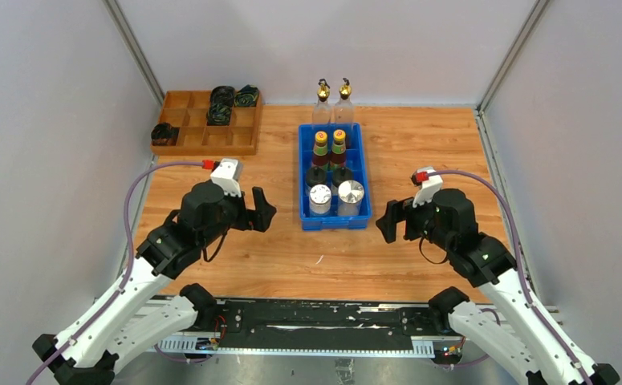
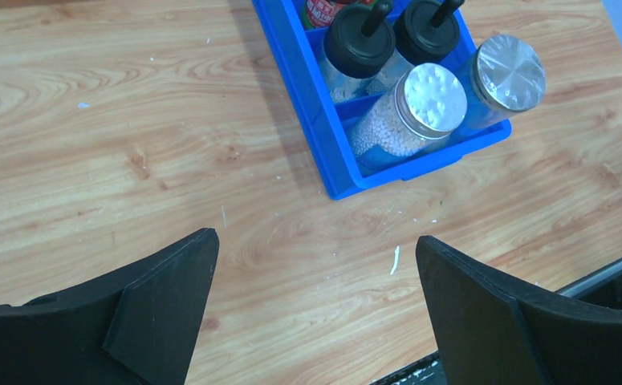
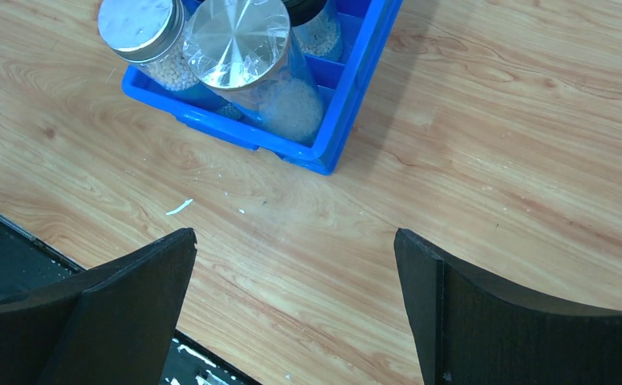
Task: Organize the condiment bottles
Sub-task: Move the storage box to the center of the board.
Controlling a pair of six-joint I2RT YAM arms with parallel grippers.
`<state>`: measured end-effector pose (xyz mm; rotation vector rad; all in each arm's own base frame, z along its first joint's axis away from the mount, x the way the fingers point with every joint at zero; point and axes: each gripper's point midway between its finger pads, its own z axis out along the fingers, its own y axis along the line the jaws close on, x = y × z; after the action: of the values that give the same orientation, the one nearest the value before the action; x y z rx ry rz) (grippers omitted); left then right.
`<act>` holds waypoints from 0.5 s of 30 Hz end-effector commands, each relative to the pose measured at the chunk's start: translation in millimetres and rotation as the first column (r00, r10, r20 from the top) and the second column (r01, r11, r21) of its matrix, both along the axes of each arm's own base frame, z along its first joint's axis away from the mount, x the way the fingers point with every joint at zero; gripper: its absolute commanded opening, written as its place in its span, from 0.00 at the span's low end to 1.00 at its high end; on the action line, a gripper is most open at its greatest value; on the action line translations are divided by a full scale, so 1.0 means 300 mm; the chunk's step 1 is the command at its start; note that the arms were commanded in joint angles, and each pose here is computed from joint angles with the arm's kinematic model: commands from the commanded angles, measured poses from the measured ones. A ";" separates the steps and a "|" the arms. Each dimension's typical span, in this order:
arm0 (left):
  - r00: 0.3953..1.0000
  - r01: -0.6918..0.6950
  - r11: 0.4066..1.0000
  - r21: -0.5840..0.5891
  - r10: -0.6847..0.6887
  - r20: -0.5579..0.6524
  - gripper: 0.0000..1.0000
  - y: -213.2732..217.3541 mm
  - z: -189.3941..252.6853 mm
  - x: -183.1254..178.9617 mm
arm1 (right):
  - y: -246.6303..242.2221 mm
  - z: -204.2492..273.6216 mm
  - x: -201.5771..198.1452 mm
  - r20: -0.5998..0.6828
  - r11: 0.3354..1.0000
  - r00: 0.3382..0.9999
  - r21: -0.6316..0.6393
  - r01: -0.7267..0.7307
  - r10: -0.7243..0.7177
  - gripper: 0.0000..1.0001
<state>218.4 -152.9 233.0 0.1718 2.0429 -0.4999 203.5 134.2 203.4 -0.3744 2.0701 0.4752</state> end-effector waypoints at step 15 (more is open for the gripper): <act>0.996 0.043 0.998 0.037 -0.040 -0.075 1.00 -0.044 -0.090 0.011 | 0.022 -0.012 0.023 -0.041 1.000 0.999 -0.022 -0.009 0.008 1.00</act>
<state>222.3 -161.4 211.9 0.1960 2.1195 -0.4888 210.8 138.6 194.3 -0.3785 2.1299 0.4610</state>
